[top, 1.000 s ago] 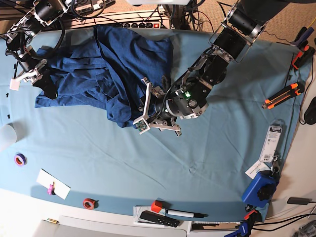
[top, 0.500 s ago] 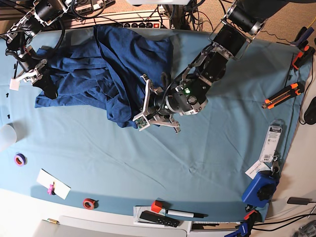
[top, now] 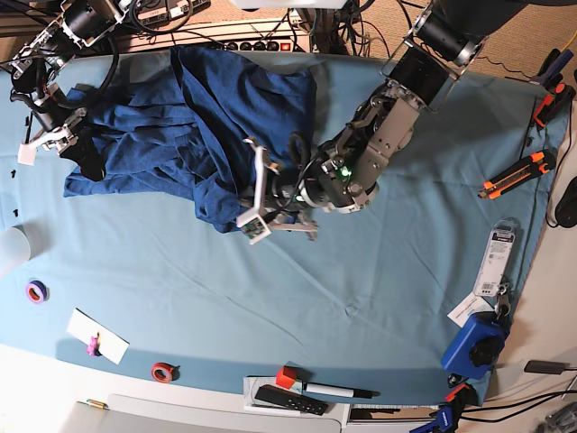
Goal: Layout the t-shirt on the table in an organized manner, then fold the t-shirt properly
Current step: 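Grasp the shirt's loose edge with the left gripper and pull it over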
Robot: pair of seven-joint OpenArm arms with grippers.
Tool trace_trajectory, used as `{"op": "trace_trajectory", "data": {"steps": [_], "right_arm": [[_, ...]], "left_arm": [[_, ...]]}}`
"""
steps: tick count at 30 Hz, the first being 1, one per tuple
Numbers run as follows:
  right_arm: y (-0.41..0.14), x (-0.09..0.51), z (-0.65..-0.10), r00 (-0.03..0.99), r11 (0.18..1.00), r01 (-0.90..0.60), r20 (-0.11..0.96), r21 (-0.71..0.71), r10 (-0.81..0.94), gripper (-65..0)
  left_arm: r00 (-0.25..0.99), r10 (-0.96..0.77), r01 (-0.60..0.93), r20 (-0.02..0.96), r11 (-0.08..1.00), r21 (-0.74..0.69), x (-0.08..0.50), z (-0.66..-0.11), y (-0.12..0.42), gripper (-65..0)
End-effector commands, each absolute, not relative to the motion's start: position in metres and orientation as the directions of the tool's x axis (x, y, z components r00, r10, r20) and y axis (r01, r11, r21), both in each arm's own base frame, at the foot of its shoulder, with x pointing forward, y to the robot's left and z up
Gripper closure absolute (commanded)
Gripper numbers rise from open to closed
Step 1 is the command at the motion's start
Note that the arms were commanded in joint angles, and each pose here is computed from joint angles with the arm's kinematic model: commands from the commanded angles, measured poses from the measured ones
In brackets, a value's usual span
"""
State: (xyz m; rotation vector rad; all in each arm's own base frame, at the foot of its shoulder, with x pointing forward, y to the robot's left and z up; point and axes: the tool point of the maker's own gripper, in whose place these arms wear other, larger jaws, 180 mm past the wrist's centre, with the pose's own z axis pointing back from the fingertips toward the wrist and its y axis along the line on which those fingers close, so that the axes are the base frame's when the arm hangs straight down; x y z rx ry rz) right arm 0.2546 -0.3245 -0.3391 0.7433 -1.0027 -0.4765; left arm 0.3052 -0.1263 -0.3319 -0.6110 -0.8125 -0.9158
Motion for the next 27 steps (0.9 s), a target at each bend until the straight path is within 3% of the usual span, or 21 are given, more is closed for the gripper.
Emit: {"op": "trace_trajectory", "data": {"steps": [1,13,27], "right_arm": [[-0.333,0.261,-0.322,0.429,0.682,-0.007,0.618,0.731,-0.658,-34.9],[-0.333,0.261,-0.322,0.43,0.682,-0.007,0.618,0.731,-0.658,-34.9],[-0.332,0.261,-0.322,0.427,0.679,-0.009,0.617,0.734,-0.661,-34.9]], "left_arm": [[0.33,-0.397,0.877,0.856,0.466,-0.121,0.31,-0.311,-0.138,0.0],[0.276,-0.247,0.904,0.929,0.394,-0.163,0.3,-0.262,-0.206,0.0],[0.247,-0.302,0.898,0.921,0.427,-0.101,0.34,-0.298,-0.225,0.0]]}}
